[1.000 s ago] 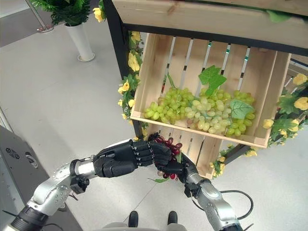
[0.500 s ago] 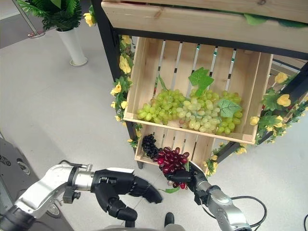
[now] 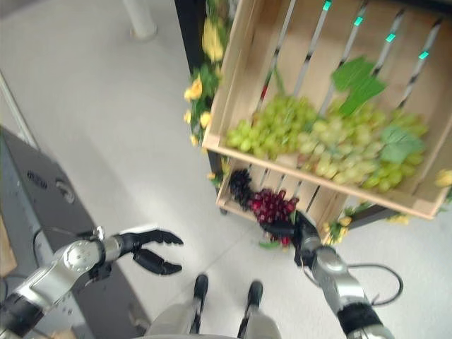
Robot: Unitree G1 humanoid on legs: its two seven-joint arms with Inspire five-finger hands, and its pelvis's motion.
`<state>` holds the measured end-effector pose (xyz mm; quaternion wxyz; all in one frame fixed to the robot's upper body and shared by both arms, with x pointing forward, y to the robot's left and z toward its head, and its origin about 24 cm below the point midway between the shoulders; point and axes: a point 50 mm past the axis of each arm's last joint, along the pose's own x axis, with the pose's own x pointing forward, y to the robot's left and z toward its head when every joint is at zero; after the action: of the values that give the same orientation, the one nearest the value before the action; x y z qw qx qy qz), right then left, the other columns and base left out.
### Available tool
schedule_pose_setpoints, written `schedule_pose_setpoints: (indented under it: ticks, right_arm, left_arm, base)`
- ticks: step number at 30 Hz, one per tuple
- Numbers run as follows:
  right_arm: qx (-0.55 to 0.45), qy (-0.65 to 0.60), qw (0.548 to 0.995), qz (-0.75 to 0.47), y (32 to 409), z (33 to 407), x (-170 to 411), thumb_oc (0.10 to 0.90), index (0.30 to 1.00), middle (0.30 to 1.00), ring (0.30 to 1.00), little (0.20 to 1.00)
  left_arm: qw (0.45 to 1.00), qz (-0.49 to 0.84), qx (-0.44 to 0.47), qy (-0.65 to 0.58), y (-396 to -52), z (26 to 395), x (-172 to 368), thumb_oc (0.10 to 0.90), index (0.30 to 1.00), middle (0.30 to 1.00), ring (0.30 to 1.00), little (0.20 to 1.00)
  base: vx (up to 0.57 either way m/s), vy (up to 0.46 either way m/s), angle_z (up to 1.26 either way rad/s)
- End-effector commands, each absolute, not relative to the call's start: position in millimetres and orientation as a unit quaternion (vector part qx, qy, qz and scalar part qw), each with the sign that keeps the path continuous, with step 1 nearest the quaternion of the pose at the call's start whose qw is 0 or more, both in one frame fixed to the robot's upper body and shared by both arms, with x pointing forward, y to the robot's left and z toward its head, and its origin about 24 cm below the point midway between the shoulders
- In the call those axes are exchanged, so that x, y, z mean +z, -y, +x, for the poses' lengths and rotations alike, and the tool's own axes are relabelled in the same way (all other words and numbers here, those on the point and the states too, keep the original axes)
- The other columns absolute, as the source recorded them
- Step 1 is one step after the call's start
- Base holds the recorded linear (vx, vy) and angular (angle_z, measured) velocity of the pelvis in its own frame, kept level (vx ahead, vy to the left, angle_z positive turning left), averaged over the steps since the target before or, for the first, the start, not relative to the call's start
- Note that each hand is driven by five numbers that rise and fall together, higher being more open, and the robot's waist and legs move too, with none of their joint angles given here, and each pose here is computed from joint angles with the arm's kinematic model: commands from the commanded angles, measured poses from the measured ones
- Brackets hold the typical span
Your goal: Pick up the fruits from the basket on one side to the basket on the other side
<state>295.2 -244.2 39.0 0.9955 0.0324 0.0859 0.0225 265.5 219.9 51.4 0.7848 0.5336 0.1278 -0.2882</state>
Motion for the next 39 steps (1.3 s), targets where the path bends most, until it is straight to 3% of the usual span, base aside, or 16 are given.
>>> schedule_pose_setpoints:
  ticks: [1, 12, 23, 30, 34, 39]
  right_arm:
    - [0.038, 0.134, 0.989, 0.047, 235, 316, 129, 0.4, 0.3, 0.3, 0.3, 0.3]
    - [0.006, 0.213, 0.976, 0.039, 232, 339, 176, 0.4, 0.3, 0.3, 0.3, 0.3]
    - [-0.167, 0.348, 0.922, -0.03, 273, 336, 246, 0.4, 0.3, 0.3, 0.3, 0.3]
    - [-0.259, 0.296, 0.915, -0.092, 303, 340, 247, 0.4, 0.3, 0.3, 0.3, 0.3]
    - [-0.31, 0.233, 0.9, -0.199, 316, 345, 236, 0.4, 0.3, 0.3, 0.3, 0.3]
    - [-0.323, 0.182, 0.895, -0.247, 322, 349, 223, 0.4, 0.3, 0.3, 0.3, 0.3]
  left_arm:
    - [0.794, 0.568, -0.217, -0.002, -205, 287, 86, 0.8, 0.9, 0.9, 0.9, 0.9]
    - [0.84, 0.517, -0.138, 0.097, -184, 301, 96, 0.8, 0.9, 0.9, 0.9, 0.9]
    - [0.85, 0.488, -0.163, 0.117, -177, 291, 92, 0.8, 0.9, 0.9, 0.9, 0.9]
    - [0.846, 0.489, -0.184, 0.107, -180, 285, 88, 0.8, 0.9, 0.9, 0.9, 0.9]
    - [0.845, 0.486, -0.198, 0.1, -179, 282, 87, 0.8, 0.9, 0.9, 0.9, 0.9]
    - [0.842, 0.489, -0.208, 0.093, -180, 280, 86, 0.8, 0.9, 0.9, 0.9, 0.9]
  base:
    - [-0.13, -0.026, 0.04]
    - [-0.03, -0.014, 0.06]
    - [0.03, -0.025, 0.03]
    - [0.05, -0.015, 0.03]
    - [0.05, -0.026, 0.03]
    - [0.05, -0.032, 0.02]
